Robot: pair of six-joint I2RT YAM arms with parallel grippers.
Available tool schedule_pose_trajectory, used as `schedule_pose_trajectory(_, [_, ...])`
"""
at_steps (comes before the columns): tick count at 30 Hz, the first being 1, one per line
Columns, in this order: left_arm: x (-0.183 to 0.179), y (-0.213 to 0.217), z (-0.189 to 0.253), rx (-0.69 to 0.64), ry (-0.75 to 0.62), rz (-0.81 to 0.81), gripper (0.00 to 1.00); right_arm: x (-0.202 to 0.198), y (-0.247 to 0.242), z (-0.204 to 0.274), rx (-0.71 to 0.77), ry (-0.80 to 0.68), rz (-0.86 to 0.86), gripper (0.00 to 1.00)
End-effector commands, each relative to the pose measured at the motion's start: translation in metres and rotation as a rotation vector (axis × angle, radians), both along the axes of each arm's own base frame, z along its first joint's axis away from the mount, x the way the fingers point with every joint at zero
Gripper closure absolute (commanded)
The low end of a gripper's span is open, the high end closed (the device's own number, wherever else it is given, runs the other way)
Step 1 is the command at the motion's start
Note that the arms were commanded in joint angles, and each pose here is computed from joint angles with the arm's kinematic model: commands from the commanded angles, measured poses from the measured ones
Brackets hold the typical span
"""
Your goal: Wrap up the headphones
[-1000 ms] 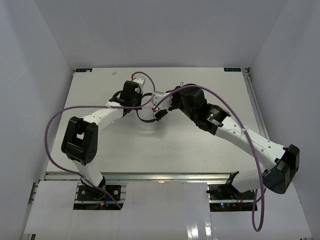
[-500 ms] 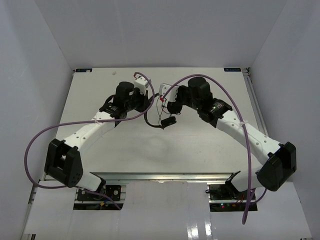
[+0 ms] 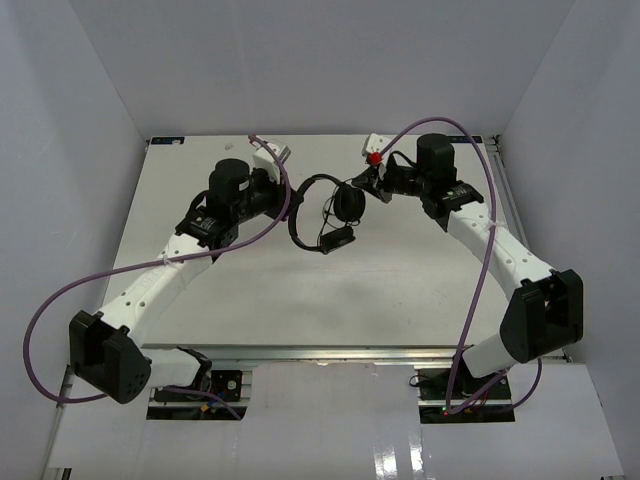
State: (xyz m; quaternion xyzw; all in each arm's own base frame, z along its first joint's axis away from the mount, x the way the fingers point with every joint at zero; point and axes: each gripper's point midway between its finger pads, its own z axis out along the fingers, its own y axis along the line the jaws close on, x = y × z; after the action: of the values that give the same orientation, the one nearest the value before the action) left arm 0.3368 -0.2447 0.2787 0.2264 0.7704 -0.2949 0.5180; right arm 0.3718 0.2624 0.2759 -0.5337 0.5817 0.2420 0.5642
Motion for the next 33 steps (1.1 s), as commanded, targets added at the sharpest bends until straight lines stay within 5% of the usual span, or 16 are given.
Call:
schedule_pose_trajectory(1, [-0.013,-0.008,0.084,-0.132,-0.102,-0.047,1.0,-0.05,0.039,0.012,0.225,0.186,0.32,0.92])
schedule_pose_trajectory(9, [-0.004,-0.002,0.131,-0.16,-0.086,0.037,1.0,-0.057,0.064,0.026,0.331,0.265,0.438,0.88])
schedule_pose_trajectory(14, [-0.005,-0.001,0.147,-0.173,-0.075,0.052,1.0,-0.048,0.071,0.032,0.346,0.25,0.444,0.72])
schedule_pose_trajectory(17, [-0.003,-0.004,0.148,-0.177,-0.055,0.048,1.0,-0.042,0.074,0.033,0.351,0.243,0.438,0.55])
schedule_pose_trajectory(19, [-0.001,-0.005,0.152,-0.185,-0.056,0.047,1.0,-0.037,0.076,0.034,0.353,0.245,0.435,0.53])
schedule_pose_trajectory(29, [0.024,0.012,0.198,-0.303,-0.094,0.241,1.0,-0.077,0.083,-0.008,0.429,0.434,0.536,0.58])
schedule_pose_trajectory(33, [0.049,0.04,0.218,-0.378,-0.101,0.43,1.0,-0.096,0.078,-0.013,0.478,0.514,0.579,0.81])
